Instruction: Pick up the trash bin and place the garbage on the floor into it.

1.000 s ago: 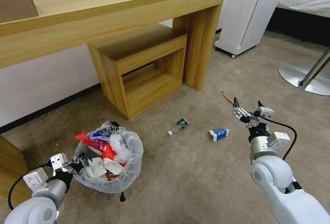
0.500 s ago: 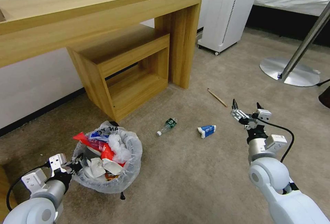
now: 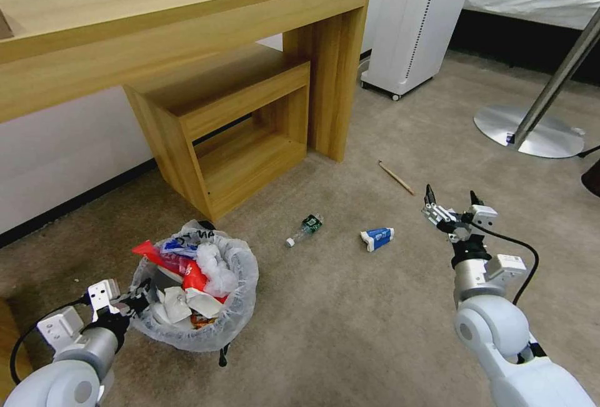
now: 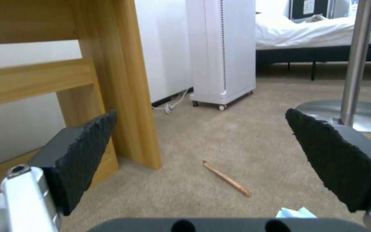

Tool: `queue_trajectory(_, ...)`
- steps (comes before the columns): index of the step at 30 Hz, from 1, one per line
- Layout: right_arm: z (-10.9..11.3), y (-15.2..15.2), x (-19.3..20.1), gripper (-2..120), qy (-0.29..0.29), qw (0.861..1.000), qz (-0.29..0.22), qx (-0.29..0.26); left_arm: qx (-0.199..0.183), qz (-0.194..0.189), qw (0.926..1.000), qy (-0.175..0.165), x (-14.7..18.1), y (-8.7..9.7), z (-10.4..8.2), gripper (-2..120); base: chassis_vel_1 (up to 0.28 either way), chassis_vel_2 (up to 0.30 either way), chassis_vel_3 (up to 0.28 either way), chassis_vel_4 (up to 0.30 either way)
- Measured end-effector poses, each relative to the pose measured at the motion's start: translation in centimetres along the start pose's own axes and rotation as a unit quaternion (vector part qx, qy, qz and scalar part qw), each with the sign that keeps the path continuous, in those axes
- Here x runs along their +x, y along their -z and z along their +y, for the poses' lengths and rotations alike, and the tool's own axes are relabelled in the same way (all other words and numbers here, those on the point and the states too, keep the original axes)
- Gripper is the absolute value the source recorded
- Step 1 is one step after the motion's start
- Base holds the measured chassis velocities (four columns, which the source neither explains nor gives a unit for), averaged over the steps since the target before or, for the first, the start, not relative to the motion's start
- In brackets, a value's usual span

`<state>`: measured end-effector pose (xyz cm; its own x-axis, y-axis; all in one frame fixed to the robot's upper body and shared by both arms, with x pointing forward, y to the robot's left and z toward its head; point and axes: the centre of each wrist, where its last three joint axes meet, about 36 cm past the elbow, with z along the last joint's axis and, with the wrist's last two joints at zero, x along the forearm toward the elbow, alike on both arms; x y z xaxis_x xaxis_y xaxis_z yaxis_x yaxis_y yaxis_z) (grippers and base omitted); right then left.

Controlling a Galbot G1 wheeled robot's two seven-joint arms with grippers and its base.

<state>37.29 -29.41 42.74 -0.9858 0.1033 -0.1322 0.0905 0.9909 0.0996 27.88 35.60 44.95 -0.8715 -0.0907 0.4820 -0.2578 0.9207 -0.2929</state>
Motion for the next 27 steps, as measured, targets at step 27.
queue_trajectory(27, 0.77, -0.33, -0.25, 100, 0.01, 1.0, 0.011, -0.003, 0.004, 0.007, 1.0, 0.002, -0.08, -0.17, 0.22, 1, -0.115, 0.105, 0.106, -0.112)
